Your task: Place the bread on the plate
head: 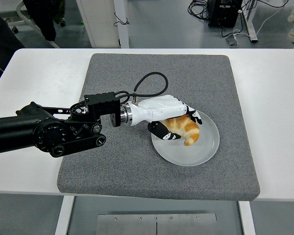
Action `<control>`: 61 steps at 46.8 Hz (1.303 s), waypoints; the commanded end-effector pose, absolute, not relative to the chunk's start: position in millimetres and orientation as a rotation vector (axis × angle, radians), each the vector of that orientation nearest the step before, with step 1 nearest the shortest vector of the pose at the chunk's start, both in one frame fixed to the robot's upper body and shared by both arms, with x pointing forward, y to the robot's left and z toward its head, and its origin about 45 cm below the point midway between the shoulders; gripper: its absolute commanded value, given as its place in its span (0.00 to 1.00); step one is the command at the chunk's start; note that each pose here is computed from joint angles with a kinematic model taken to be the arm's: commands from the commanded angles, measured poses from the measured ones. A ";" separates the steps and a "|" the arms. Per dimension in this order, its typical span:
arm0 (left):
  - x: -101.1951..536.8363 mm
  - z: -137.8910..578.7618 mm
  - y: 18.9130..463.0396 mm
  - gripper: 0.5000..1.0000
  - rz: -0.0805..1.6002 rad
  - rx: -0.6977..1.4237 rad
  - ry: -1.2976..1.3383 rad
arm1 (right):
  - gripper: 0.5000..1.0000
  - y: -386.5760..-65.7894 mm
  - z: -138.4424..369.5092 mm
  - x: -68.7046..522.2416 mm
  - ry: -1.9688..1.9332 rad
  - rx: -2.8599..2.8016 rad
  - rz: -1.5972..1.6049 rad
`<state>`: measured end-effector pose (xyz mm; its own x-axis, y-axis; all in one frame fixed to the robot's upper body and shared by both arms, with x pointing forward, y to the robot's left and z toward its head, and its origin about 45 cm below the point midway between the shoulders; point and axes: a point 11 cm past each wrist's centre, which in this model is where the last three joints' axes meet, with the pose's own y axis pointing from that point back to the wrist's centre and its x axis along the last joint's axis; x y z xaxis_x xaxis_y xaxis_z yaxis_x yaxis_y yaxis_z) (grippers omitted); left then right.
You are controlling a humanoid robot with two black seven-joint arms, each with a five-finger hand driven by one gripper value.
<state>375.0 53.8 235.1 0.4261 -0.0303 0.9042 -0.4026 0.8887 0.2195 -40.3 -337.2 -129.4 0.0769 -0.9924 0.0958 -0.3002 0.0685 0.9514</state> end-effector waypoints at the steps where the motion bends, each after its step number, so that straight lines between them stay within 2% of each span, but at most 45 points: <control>1: 374.3 231.0 50.6 0.34 0.242 0.440 -1.110 | 1.00 -337.2 -129.4 -40.3 -1.394 1.403 -0.922; 37: 368.8 205.3 47.1 0.35 0.245 0.453 -1.150 | 1.00 -337.3 -129.4 -40.2 -1.394 1.402 -0.921; 43: 368.8 205.5 47.1 0.40 0.246 0.452 -1.151 | 1.00 -337.1 -129.4 -40.3 -1.394 1.403 -0.922; 57: 368.8 207.5 45.9 0.42 0.259 0.438 -1.162 | 1.00 -337.1 -129.4 -40.3 -1.394 1.403 -0.922; 61: 368.3 206.5 46.2 0.48 0.257 0.440 -1.160 | 1.00 -337.1 -129.4 -40.3 -1.394 1.403 -0.922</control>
<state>368.7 46.1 207.2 0.3825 -0.0276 0.9236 -0.4166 0.8870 0.1990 -40.3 -337.2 -129.4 0.0769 -0.9924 0.0956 -0.3002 0.0684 0.9514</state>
